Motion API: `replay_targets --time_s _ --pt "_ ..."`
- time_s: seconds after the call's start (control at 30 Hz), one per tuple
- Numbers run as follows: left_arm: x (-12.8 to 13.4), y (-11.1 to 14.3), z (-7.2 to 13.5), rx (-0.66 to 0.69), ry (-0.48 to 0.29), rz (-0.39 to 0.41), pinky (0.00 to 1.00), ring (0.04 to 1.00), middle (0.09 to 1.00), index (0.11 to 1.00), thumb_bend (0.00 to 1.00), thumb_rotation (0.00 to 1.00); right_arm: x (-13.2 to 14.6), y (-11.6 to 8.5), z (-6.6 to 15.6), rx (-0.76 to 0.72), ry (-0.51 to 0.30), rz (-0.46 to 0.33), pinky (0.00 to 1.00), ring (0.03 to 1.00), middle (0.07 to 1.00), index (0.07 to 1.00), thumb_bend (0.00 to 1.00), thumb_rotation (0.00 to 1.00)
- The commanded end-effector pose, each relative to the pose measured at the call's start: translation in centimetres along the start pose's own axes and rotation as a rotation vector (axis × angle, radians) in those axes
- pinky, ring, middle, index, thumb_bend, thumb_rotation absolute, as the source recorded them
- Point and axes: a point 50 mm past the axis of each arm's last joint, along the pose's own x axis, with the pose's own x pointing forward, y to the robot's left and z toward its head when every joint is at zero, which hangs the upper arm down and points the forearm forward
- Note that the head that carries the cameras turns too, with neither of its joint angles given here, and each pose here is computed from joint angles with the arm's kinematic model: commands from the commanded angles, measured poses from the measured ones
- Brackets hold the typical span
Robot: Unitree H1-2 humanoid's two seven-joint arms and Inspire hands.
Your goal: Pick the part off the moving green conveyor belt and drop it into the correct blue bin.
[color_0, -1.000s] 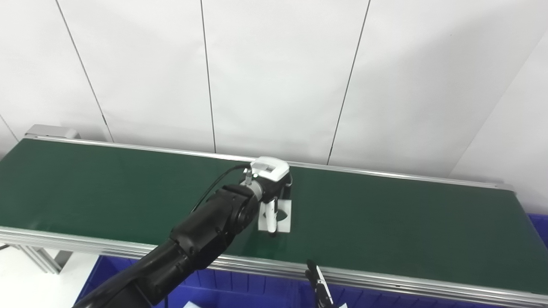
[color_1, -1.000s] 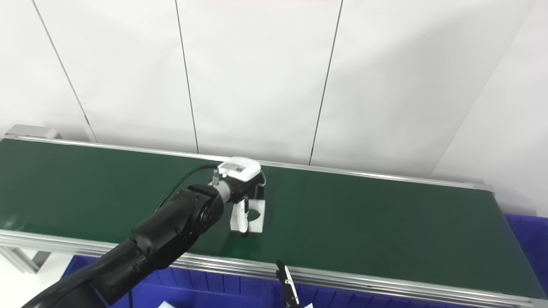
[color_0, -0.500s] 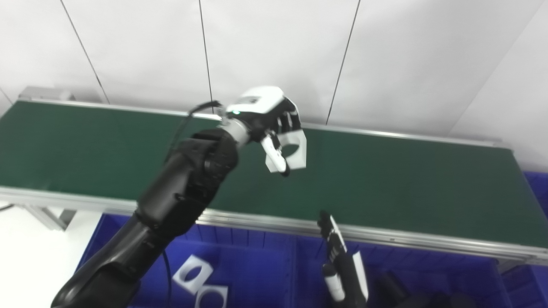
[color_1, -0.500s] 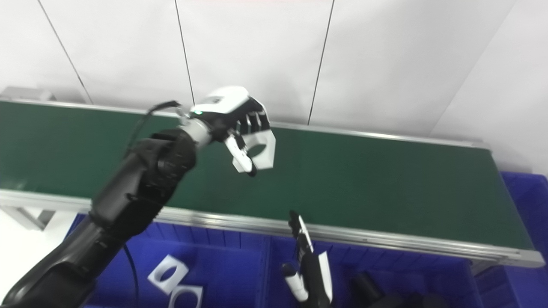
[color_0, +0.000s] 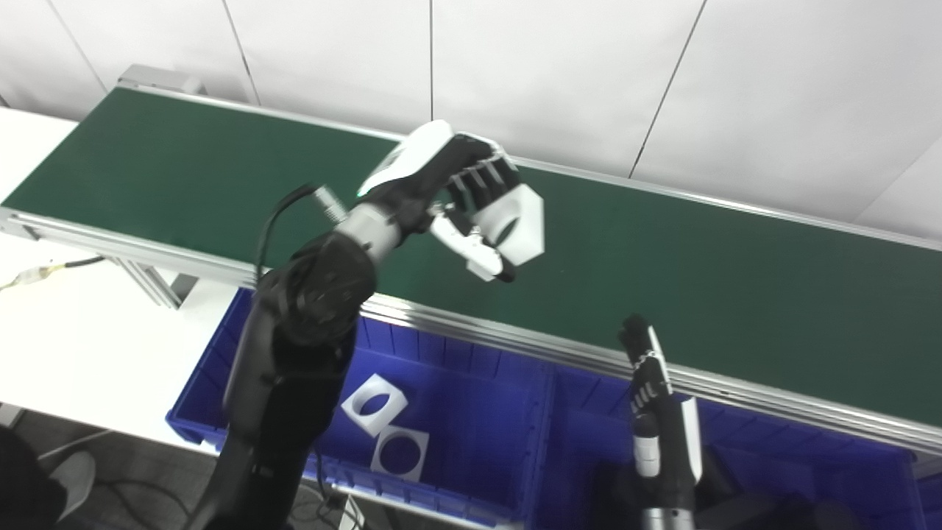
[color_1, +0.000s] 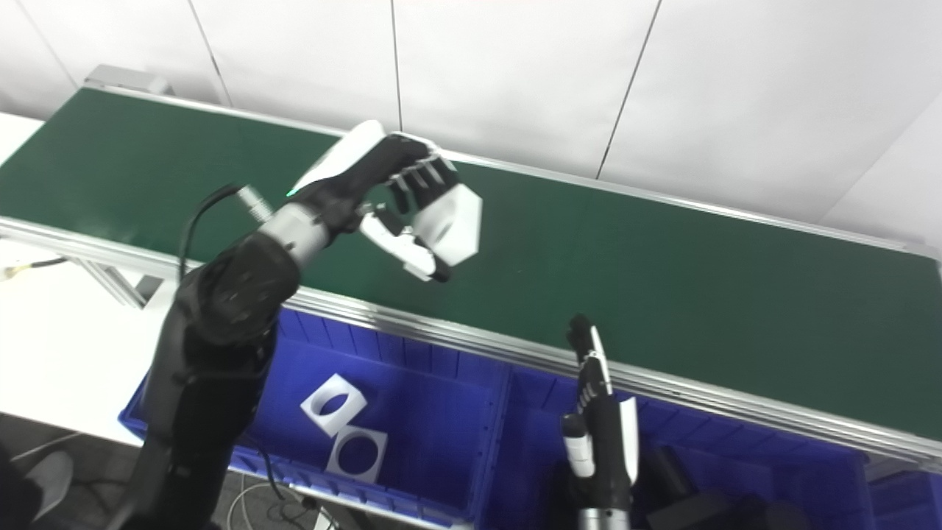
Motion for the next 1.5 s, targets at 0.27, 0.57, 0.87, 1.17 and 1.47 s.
replay_targets --time_s 0.27,0.57,0.87,1.17,1.47 --pt "-5.4 -1.8 -2.8 -0.443 0.072 0.093 0.48 0.543 0.485 0.497 0.52 0.0 0.5 -0.4 1.2 -0.007 -0.055 0.009 0.97 0.935 0.951 0.961 0.84 1.0" --pt "-7.8 -4.0 -5.2 -0.554 0.164 0.058 0.56 0.557 0.473 0.515 0.52 0.0 0.1 -0.9 1.3 -0.001 -0.031 0.016 1.0 0.95 0.967 0.98 0.85 1.0" --pt "-8.6 -5.6 -6.5 -0.357 0.207 -0.013 0.45 0.52 0.47 0.523 0.52 0.0 0.2 -1.3 1.5 0.014 -0.03 0.021 1.0 0.959 0.974 0.986 0.84 0.99" --pt "-8.3 -9.3 -7.7 0.195 0.044 -0.061 0.33 0.432 0.465 0.517 0.52 0.0 0.4 -1.1 1.4 0.012 -0.039 0.025 1.0 0.953 0.97 0.982 0.83 0.99" --pt "-7.0 -12.7 -9.3 0.374 -0.055 -0.079 0.39 0.475 0.484 0.496 0.52 0.0 0.6 -0.6 1.5 0.002 -0.042 0.02 1.0 0.947 0.966 0.977 0.85 1.0"
